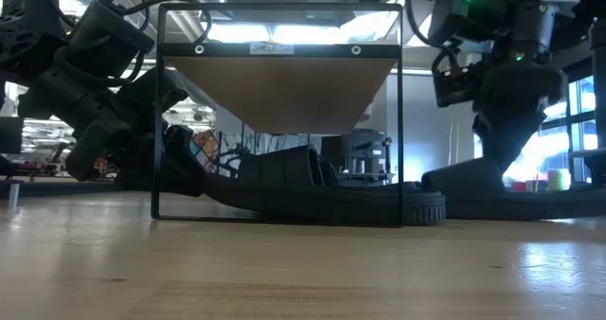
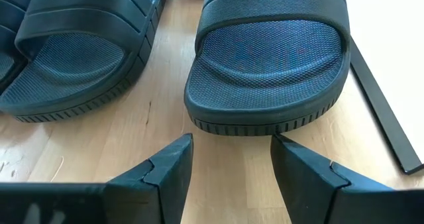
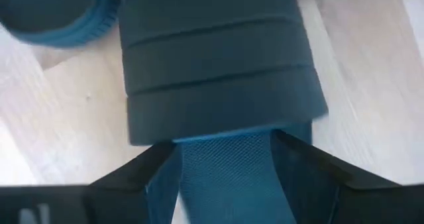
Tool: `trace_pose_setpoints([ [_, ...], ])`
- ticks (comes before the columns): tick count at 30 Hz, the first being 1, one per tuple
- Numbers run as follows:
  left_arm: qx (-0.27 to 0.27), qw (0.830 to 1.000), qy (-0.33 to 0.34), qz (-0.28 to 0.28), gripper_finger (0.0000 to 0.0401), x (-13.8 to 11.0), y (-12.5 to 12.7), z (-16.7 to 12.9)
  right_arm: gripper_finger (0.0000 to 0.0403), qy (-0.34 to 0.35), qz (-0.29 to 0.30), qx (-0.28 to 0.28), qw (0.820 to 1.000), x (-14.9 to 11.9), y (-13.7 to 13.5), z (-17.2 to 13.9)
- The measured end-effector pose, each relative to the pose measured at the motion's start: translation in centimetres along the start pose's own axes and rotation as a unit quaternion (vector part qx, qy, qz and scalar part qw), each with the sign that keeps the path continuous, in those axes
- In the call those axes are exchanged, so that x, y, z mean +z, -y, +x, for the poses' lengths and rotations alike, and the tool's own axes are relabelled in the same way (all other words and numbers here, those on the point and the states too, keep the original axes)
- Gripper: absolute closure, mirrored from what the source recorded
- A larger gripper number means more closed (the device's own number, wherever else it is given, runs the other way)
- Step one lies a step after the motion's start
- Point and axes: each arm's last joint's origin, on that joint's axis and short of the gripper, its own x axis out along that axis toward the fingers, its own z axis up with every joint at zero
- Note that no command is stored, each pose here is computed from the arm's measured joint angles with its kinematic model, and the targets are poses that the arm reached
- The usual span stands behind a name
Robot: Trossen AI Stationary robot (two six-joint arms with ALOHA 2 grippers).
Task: Pick and place slides into the shelf
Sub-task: Put the black slide under the shelf
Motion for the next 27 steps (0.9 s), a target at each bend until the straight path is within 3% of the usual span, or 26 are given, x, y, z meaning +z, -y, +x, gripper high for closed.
trace_pose_setpoints([
  [5,0.0,1.0,0.0,0.0,0.0206,0.0,0.0,0.0,0.0178,0.013,-0.002,0.006,1.0,0.8,-0.4,1.2],
  [14,0.0,1.0,0.0,0.0,0.0206,0.0,0.0,0.0,0.0178,0.065,-0.073,0.024,0.995,2.1,-1.1,2.3],
  [27,0.0,1.0,0.0,0.001,0.0206,0.0,0.0,0.0,0.0178,0.108,-0.083,0.021,0.99,3.2,-0.6,2.2],
])
